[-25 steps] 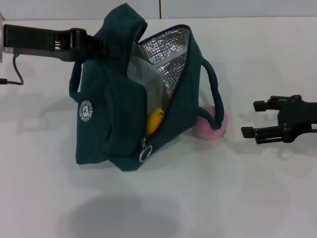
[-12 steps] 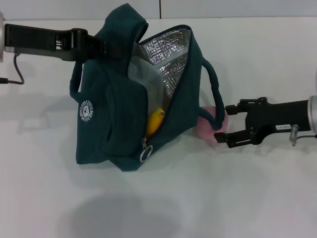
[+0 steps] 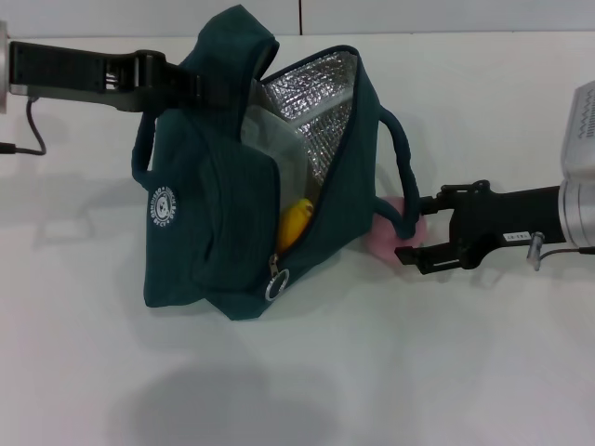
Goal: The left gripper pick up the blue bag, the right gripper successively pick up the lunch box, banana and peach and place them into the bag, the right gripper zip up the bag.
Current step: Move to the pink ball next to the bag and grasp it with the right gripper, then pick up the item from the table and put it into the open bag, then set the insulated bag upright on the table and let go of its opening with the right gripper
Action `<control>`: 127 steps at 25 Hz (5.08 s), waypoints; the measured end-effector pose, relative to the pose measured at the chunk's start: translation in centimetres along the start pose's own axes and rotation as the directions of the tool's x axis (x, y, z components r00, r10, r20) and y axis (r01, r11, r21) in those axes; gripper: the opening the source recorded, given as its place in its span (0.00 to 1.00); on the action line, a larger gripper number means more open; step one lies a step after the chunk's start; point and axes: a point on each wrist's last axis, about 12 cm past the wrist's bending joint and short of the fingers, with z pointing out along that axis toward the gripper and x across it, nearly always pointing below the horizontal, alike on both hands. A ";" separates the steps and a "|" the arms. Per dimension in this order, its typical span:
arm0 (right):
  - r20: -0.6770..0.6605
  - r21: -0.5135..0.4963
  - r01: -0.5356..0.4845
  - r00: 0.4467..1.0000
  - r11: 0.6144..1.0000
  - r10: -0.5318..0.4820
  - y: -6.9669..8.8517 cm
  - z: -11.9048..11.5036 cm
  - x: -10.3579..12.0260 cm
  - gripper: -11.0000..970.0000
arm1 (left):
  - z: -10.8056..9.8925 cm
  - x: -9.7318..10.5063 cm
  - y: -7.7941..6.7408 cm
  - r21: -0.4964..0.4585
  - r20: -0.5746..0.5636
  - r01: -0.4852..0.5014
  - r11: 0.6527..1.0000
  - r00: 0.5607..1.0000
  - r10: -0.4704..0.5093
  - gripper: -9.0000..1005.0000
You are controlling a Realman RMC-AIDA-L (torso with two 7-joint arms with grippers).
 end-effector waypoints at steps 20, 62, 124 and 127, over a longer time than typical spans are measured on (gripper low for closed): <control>-0.012 0.010 0.035 0.999 0.999 -0.035 -0.2 0.2 -0.5 0.34 | -0.1 0.0 0.0 -0.001 -0.001 -0.001 1.000 1.000 0.001 0.04; 0.522 -0.142 0.018 0.851 0.990 0.060 -0.5 -3.6 -9.2 0.07 | -0.2 -0.1 0.0 -0.002 0.007 0.004 1.000 1.000 -0.004 0.04; 0.347 -0.327 -0.772 0.439 0.545 0.829 -0.2 0.7 0.4 0.38 | 1.0 0.2 -0.3 0.038 -0.014 -0.008 0.999 1.000 0.009 0.04; 0.352 -0.336 -0.762 0.443 0.553 0.825 -0.2 0.6 0.2 0.26 | 1.2 0.2 -0.4 0.042 -0.021 -0.011 0.999 1.000 0.012 0.04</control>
